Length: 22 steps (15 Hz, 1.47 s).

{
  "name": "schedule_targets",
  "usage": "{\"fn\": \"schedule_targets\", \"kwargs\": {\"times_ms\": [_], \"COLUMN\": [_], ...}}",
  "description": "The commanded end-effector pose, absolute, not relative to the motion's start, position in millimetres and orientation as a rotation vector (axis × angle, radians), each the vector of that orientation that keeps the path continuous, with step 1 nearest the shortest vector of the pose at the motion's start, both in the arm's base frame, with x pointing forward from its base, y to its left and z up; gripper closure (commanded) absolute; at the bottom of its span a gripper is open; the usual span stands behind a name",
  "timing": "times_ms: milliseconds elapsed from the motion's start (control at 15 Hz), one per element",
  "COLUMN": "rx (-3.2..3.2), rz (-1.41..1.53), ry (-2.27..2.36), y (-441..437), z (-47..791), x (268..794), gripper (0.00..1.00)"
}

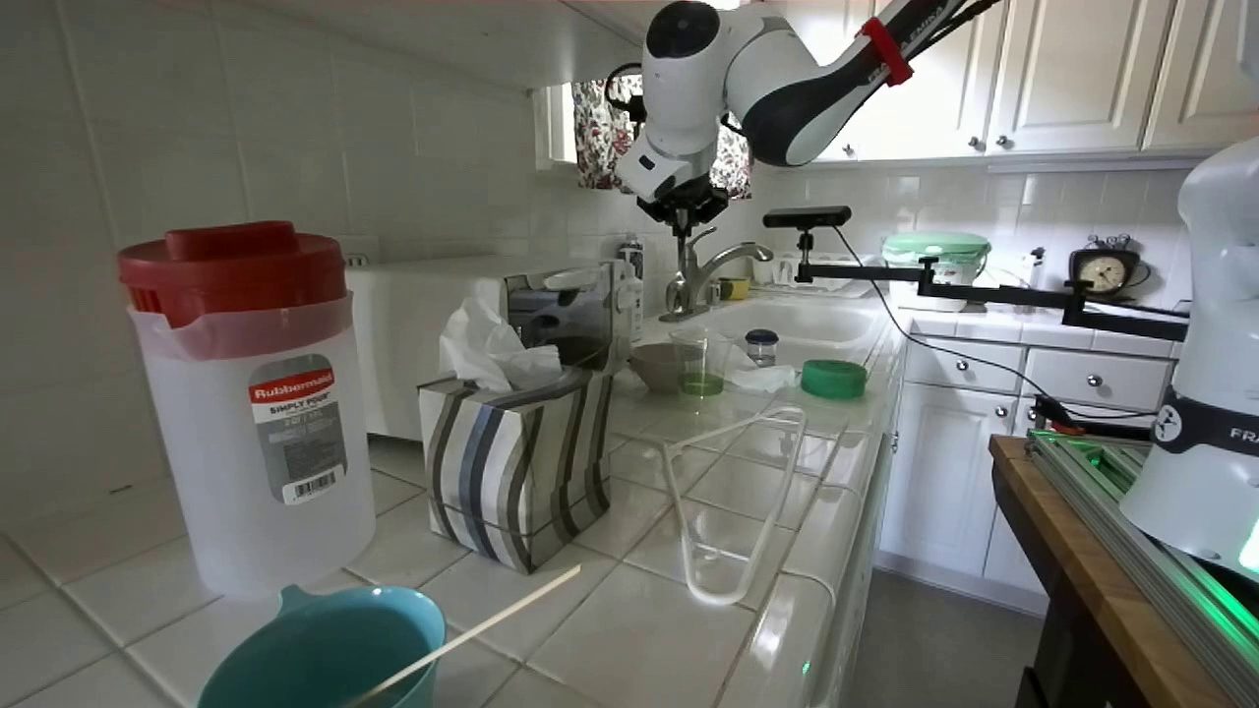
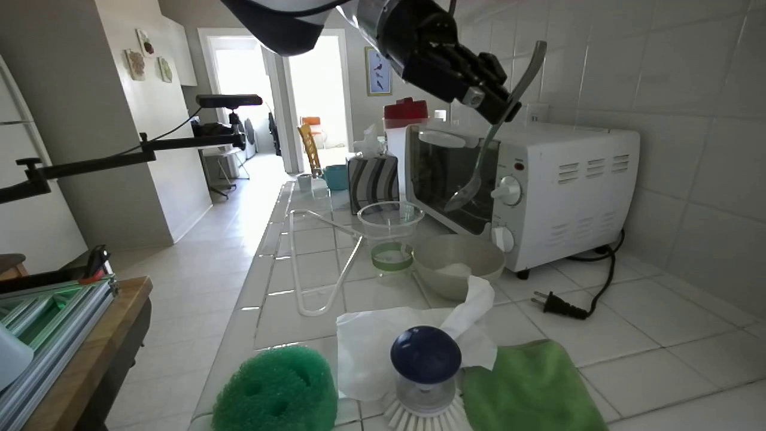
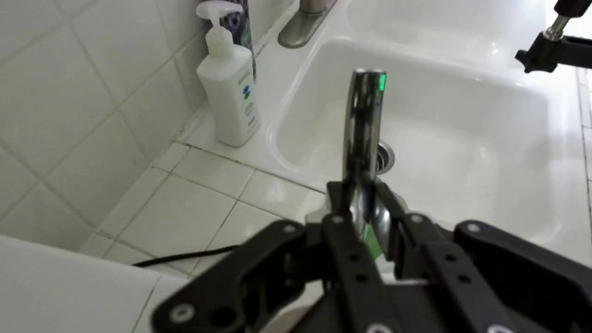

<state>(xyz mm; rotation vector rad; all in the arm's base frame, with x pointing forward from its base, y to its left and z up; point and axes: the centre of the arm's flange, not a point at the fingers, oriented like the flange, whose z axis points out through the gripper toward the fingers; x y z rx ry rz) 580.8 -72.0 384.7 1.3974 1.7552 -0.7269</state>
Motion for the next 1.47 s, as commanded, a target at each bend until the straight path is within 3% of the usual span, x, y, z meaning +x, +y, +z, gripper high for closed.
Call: {"fn": "schedule_targets", "kwargs": {"times_ms": [0,533,1000,1400], "rx": [1.501,1.73,1.756,1.799], "rz": [-0.578,-0.334,0.19,0.406], "ry": [1.824,1.815,1.944,2.189], "y": [-91.2,-135.9,-109.3,-51.9], "z": [398.1,417.1,411.6,375.0], "x": [549.3,519.6,520.6,511.3], "gripper": [0.95,0.95,0.95,0.95]}}
